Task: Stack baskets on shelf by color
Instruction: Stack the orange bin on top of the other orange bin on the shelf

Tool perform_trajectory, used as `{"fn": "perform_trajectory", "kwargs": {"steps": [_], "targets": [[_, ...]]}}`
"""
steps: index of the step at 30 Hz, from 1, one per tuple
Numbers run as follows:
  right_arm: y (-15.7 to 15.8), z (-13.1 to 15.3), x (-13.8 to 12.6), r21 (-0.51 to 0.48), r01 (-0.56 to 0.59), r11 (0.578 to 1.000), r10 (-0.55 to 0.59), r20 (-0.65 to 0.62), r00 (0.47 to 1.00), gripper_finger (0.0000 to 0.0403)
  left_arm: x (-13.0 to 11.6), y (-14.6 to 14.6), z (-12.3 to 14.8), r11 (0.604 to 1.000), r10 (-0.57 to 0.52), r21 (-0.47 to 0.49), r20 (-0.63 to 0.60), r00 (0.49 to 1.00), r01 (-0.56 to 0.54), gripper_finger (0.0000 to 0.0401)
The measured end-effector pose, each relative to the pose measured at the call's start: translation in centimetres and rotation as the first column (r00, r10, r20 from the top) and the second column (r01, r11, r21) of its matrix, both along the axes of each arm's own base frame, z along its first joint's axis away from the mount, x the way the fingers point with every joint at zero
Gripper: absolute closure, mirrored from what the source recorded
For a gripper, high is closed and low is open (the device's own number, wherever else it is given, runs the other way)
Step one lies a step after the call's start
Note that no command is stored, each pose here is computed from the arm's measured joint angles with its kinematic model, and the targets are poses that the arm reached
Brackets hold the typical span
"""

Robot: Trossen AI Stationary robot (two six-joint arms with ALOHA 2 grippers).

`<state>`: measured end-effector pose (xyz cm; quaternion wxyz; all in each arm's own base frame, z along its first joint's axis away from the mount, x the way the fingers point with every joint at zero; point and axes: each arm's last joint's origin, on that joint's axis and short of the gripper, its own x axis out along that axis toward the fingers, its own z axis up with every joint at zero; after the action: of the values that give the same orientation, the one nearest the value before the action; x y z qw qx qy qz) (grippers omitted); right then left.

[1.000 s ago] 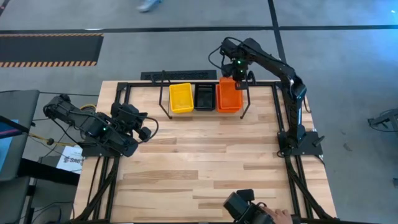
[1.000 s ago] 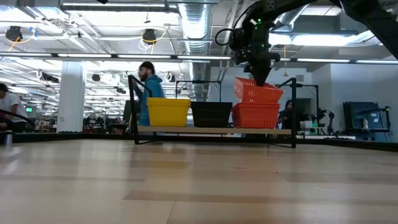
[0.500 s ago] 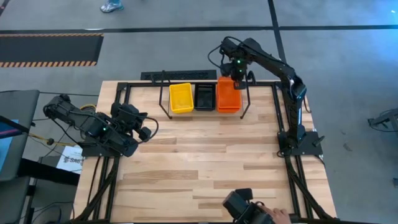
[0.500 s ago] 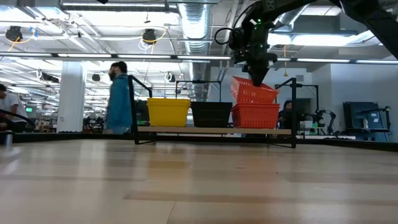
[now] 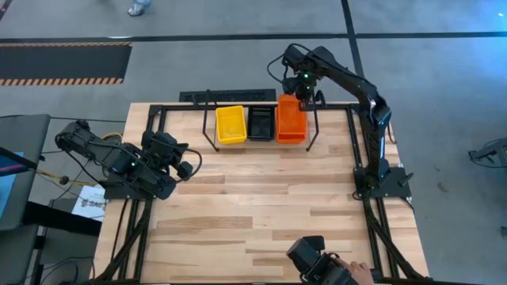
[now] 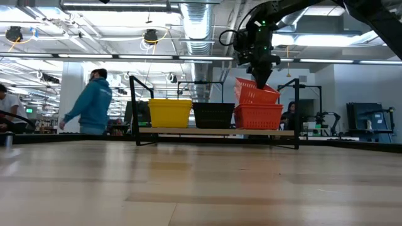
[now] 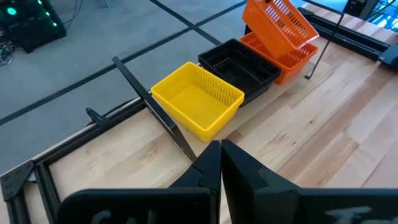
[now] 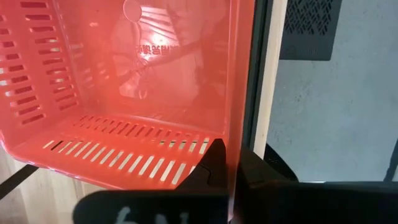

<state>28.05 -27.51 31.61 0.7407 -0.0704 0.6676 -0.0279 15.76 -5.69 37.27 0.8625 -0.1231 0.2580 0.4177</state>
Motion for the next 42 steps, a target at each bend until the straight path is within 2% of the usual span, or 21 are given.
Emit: {"fn": "perform_trajectory", "kwargs": {"steps": [6, 14, 22, 31, 37, 42], "targets": [[-0.3, -0.2, -0.2, -0.002, 0.006, 1.0, -0.006, 0.002, 1.0, 0.0399, 0.0, 0.0, 0.0, 1.0, -0.003, 0.008, -0.003, 1.0, 0.003, 0.0401], [-0.1, -3.2, -0.1, 0.068, -0.017, 0.998, 0.02, -0.047, 0.999, 0.0399, 0.0, 0.0, 0.0, 1.0, -0.001, 0.016, 0.0, 1.0, 0.001, 0.0401], [-0.4, -3.6, 0.0, 0.043, -0.02, 0.999, 0.021, -0.025, 0.999, 0.0394, 0.0, 0.0, 0.0, 1.0, 0.0, 0.016, 0.001, 1.0, 0.0, 0.0401], [-0.5, -3.5, 0.3, 0.017, 0.008, 1.0, -0.008, -0.004, 1.0, 0.0345, 0.0, 0.0, 0.0, 1.0, 0.0, 0.016, 0.001, 1.0, 0.0, 0.0401], [-0.1, -3.5, 0.9, -0.081, 0.0, 0.997, -0.007, -0.087, 0.996, 0.0337, 0.0, 0.0, 0.0, 1.0, 0.001, 0.016, 0.002, 1.0, -0.001, 0.0401], [0.6, -3.4, 1.7, -0.104, -0.025, 0.994, 0.016, -0.086, 0.996, 0.0336, 0.0, 0.0, 0.0, 1.0, 0.001, 0.016, 0.002, 1.0, -0.001, 0.0401]]}}
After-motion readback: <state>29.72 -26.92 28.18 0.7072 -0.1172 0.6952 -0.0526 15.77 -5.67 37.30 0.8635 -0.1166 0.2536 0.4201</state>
